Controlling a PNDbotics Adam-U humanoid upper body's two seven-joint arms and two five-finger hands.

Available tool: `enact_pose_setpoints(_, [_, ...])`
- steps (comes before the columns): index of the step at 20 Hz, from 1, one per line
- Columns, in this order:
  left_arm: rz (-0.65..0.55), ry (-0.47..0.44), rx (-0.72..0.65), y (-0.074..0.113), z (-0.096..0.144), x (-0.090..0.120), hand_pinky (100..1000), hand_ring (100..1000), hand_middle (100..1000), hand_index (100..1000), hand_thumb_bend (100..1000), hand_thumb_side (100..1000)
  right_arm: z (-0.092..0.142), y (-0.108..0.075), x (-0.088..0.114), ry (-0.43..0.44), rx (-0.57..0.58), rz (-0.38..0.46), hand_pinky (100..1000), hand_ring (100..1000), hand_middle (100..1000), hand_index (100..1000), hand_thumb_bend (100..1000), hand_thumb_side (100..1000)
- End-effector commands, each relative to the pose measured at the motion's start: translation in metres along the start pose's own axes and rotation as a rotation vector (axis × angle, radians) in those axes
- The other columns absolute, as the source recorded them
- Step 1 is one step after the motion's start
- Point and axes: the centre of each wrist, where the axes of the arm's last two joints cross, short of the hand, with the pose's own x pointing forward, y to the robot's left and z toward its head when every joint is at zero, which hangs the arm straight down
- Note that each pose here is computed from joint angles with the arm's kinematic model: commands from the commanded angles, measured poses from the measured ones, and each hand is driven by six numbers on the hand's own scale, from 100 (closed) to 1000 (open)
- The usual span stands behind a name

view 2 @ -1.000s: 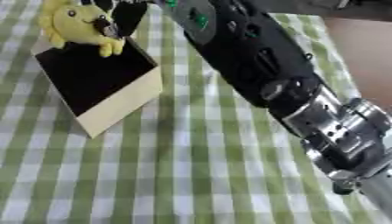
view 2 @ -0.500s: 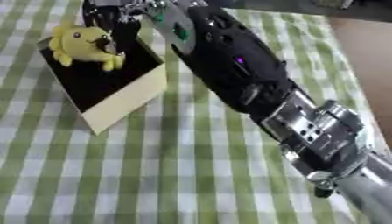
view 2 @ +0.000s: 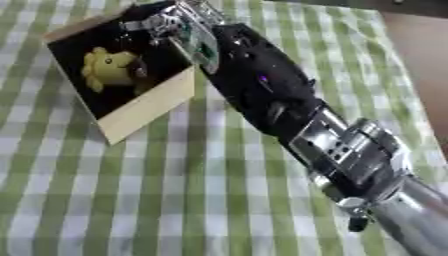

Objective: Pick up objects on the table and place them in the box.

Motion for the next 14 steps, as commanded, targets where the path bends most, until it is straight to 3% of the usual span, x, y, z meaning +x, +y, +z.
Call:
enact_pose_setpoints(1, [0.002,-0.027,-0.003,0.001,-0.006,0.005,593,703,746,791,328,640,0.002,-0.007,-0.001,-0.02,0.011,0.028,755,743,589,730,100,174])
enact_pose_setpoints(3, [0.001,-0.025,-0.001,0.001,-0.006,0.005,593,704,746,792,327,640,0.002,-0.008,-0.001,-0.029,0.018,0.04,768,765,644,763,100,211])
enact_pose_setpoints(5, [0.001,-0.024,-0.002,0.001,-0.006,0.005,593,704,747,792,324,640,0.002,-0.011,0.001,-0.027,0.011,0.059,784,788,701,808,100,342])
enact_pose_setpoints(8, [0.001,-0.02,-0.002,0.001,-0.005,0.005,593,704,747,792,323,643,0.004,-0.018,0.004,-0.01,-0.01,0.101,808,836,766,858,220,464])
enact_pose_setpoints(11, [-0.001,-0.018,0.0,0.001,-0.004,0.004,593,704,747,792,323,642,0.009,-0.029,0.007,0.017,-0.041,0.157,822,855,791,870,296,517])
enact_pose_setpoints(14, [-0.003,-0.015,0.0,0.002,-0.004,0.004,594,704,747,792,321,643,0.015,-0.04,0.01,0.028,-0.072,0.196,827,859,801,876,312,522])
